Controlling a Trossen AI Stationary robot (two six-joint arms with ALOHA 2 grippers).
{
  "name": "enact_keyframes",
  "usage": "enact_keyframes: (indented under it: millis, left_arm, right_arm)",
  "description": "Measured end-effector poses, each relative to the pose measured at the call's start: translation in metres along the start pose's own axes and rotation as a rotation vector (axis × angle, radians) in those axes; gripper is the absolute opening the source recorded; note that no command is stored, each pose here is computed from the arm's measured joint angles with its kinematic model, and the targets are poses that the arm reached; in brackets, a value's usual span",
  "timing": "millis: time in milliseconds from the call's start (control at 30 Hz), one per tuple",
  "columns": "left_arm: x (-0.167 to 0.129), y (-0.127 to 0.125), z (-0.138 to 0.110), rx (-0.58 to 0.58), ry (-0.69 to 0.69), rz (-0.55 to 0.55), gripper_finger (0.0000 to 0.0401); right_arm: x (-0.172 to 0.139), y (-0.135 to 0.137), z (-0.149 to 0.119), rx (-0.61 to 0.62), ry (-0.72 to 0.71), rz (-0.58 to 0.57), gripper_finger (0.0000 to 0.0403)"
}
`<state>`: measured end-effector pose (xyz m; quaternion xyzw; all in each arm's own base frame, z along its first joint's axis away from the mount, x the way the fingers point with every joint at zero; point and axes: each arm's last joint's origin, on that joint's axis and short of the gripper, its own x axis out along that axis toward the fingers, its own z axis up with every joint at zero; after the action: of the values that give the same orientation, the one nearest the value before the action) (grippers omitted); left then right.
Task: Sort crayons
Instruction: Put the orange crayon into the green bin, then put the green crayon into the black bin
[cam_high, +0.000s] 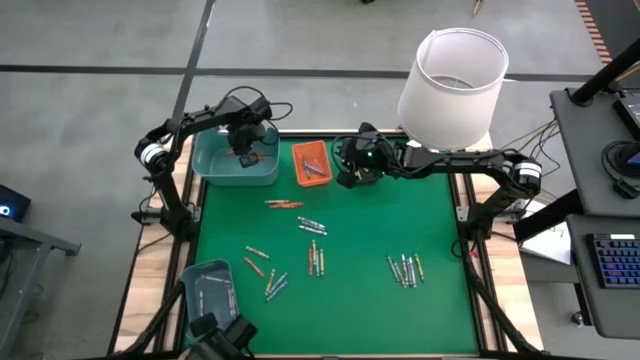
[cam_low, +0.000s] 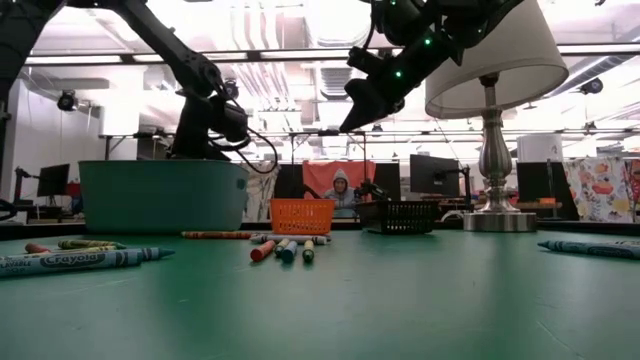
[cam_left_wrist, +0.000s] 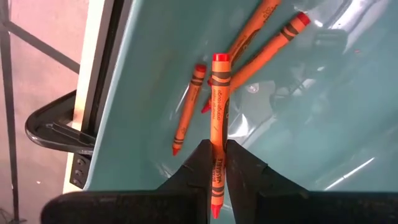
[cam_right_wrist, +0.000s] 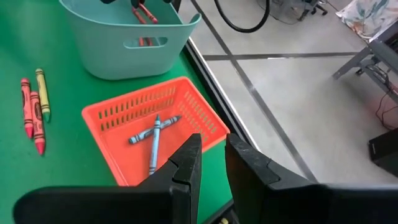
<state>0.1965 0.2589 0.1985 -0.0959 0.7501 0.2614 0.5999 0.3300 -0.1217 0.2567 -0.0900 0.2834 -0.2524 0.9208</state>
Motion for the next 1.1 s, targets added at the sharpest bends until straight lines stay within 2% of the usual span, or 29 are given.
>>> enact_keyframes:
  millis: [533,733,833,933,1100]
  left_arm:
    - [-0.001,0.001,-0.001,-0.05,0.004,0.016,0.0061]
    - [-0.018,-0.003,-0.005,-0.112,-0.051,0.034,0.0063]
    - [-0.038,-0.008,-0.011,-0.143,-0.132,0.055,0.0064]
    - [-0.063,-0.015,-0.015,-0.176,-0.272,0.079,0.0064]
    - [-0.1,-0.032,-0.024,-0.154,-0.585,-0.009,0.0064]
  right_arm:
    - [0.0,0.0,0.0,0.034,0.0,0.0,0.0061]
    - [0.0,0.001,-0.003,0.084,0.031,0.006,0.0061]
    - [0.0,0.002,-0.007,0.128,0.068,0.016,0.0061]
    - [-0.001,0.003,-0.01,0.177,0.106,0.055,0.0061]
    - [-0.002,0.008,-0.01,0.309,0.119,0.197,0.0061]
